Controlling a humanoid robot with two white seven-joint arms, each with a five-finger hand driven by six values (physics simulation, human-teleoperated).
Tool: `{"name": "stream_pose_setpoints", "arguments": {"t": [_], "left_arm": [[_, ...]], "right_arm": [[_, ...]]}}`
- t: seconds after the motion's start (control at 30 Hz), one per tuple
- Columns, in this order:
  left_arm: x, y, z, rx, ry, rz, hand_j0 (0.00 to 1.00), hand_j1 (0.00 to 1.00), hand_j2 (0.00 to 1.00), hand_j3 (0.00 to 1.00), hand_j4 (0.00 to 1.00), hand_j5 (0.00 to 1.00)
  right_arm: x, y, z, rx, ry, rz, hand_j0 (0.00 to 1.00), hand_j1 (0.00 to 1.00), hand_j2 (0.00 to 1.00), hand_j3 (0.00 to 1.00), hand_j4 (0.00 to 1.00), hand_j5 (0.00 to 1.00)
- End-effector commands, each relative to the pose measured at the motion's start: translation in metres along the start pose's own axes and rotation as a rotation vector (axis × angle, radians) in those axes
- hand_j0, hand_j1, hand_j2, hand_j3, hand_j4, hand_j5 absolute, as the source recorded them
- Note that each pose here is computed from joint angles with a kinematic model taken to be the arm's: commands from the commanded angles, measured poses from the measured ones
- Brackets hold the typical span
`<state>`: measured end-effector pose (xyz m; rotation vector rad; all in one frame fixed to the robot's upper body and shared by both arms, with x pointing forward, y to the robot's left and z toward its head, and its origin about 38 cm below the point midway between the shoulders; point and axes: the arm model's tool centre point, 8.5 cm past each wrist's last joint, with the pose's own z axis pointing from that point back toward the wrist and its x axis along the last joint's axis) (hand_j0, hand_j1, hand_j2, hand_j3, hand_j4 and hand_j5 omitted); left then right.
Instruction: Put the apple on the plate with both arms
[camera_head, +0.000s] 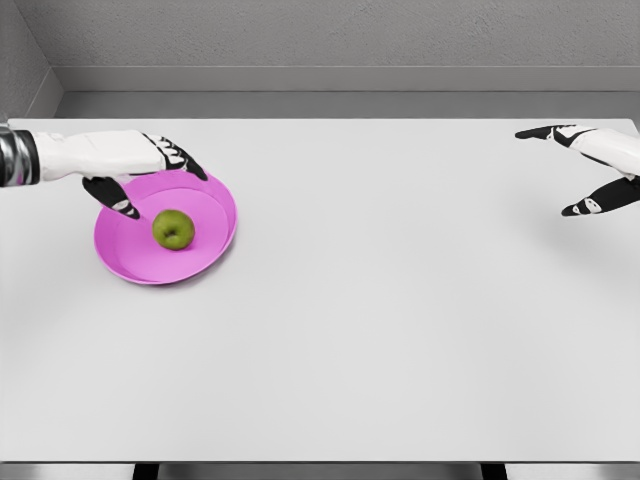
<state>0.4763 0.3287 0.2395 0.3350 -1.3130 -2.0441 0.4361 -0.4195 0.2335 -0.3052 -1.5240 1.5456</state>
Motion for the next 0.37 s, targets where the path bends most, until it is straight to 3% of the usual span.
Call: {"name": "stream_pose_setpoints", "arguments": {"t": [0.0, 0.03, 0.13, 0.33], "left_arm": [[-0.038, -0.005, 0.025, 0.041, 0.115, 0.095, 1.0, 1.0, 1.0, 1.0, 1.0, 1.0], [-0.057, -0.015, 0.037, 0.063, 0.164, 0.174, 1.0, 1.0, 1.0, 1.0, 1.0, 1.0], [-0.084, -0.027, 0.06, 0.085, 0.257, 0.251, 1.0, 1.0, 1.0, 1.0, 1.0, 1.0], [-0.084, -0.03, 0.058, 0.084, 0.258, 0.259, 1.0, 1.0, 1.0, 1.0, 1.0, 1.0]], "right_arm": [[0.0, -0.001, 0.001, -0.005, 0.0, -0.005, 1.0, 1.0, 1.0, 1.0, 1.0, 1.0], [0.0, -0.001, 0.001, -0.005, 0.0, -0.005, 1.0, 1.0, 1.0, 1.0, 1.0, 1.0], [0.0, -0.001, 0.0, -0.003, -0.002, -0.005, 1.0, 1.0, 1.0, 1.0, 1.0, 1.0], [0.003, -0.002, -0.001, -0.006, -0.009, -0.001, 1.0, 1.0, 1.0, 1.0, 1.0, 1.0]]}}
